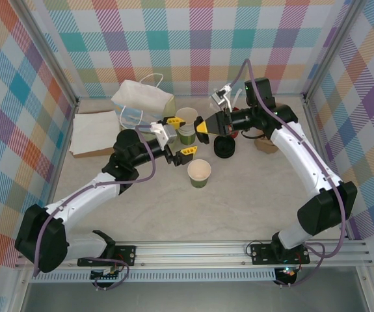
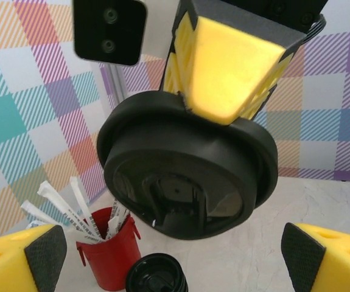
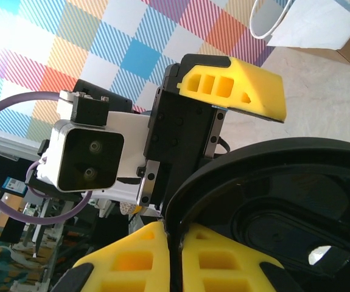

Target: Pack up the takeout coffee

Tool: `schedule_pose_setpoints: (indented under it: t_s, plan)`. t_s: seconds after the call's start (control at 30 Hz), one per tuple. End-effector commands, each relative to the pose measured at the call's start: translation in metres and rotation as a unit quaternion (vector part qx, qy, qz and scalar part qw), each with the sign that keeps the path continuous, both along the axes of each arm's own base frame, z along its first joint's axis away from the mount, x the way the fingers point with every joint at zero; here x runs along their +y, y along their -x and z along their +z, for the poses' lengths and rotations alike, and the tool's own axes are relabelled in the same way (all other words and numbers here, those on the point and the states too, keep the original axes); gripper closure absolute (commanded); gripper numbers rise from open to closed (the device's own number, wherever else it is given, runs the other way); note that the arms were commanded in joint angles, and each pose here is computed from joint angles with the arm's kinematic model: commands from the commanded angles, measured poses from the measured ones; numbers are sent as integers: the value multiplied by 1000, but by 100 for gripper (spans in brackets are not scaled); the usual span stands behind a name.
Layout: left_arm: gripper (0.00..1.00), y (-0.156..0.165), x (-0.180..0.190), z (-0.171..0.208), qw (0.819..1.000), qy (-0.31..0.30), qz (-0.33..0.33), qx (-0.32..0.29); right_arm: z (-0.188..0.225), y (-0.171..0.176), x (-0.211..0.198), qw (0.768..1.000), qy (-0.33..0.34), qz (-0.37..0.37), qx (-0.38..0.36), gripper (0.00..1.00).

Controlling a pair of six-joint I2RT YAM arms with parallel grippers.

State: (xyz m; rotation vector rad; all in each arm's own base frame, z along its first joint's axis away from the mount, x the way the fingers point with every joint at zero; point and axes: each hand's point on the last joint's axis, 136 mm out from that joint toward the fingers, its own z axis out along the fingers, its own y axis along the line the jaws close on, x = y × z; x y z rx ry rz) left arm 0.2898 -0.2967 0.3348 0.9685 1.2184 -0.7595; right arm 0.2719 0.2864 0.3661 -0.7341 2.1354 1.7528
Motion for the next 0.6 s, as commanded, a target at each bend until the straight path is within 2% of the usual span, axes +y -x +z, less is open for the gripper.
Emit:
schedule_pose_setpoints:
  t_s: [0.0,0.23,0.57]
  plan:
    - [7,8,-11,24,998,14,-25,-51,11,12,2,999,-21,22,-10,90]
    - [10,3,-17,24,998,13,-24,-50,10,17,6,999,-22,32,-7,90]
    - [27,8,-21,23,998,3,-41,-50,7,19,7,999,-23,37,3,90]
